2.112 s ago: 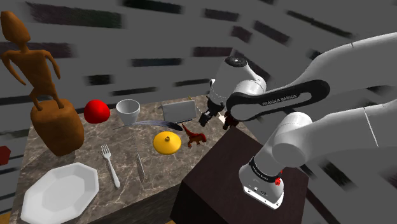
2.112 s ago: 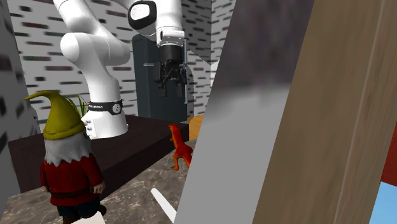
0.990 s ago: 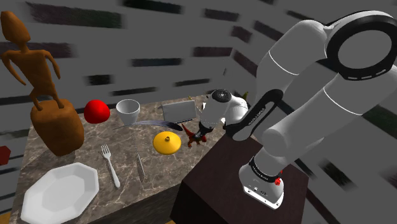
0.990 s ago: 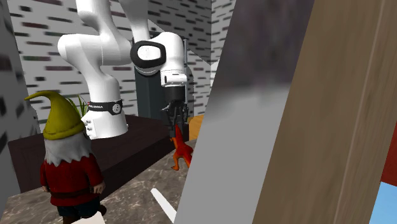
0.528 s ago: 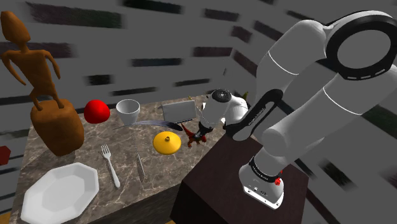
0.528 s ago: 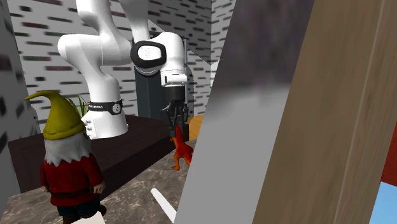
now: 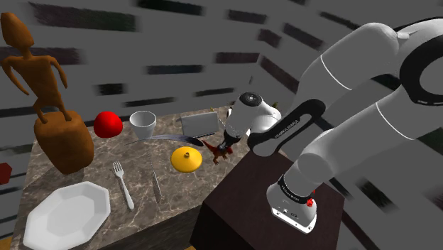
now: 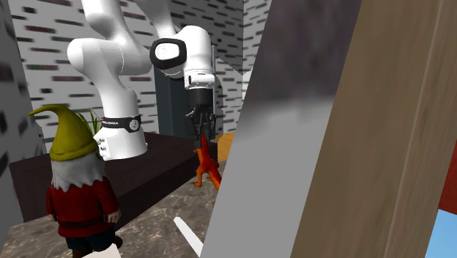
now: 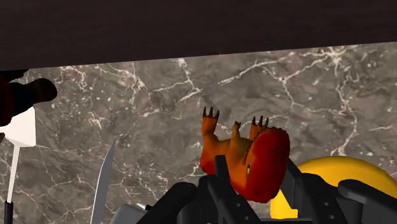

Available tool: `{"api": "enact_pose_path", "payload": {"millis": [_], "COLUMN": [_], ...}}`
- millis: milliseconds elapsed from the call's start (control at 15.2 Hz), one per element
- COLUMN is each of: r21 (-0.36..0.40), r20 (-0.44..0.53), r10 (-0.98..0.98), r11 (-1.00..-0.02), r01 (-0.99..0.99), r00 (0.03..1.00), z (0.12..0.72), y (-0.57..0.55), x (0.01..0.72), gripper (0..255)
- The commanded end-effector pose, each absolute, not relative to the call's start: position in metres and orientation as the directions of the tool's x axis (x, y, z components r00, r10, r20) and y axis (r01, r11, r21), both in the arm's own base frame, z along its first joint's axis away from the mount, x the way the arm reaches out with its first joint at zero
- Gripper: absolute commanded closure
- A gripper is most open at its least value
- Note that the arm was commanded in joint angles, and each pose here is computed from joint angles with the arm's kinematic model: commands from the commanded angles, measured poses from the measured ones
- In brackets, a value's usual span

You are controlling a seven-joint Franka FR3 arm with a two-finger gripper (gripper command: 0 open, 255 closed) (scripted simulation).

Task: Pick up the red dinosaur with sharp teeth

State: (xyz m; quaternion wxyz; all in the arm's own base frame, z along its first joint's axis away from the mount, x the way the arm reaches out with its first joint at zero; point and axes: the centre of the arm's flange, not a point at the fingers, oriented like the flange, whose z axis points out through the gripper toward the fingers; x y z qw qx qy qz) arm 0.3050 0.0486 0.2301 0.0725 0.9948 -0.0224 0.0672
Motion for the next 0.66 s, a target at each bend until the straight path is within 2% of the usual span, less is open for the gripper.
{"api": "enact_pose_path", "payload": {"millis": [0, 594], "r21": [0.138, 0.138], "r20": [0.136, 0.136], "r10": [-0.035, -0.035], "r11": [-0.989, -0.989], "r01": [-0.054, -0.054], "r00": [0.990, 0.990], "z": [0.241, 0.279], "y": [0.049, 0.049], "x": [0.305, 0.305], "gripper": [255, 255]}}
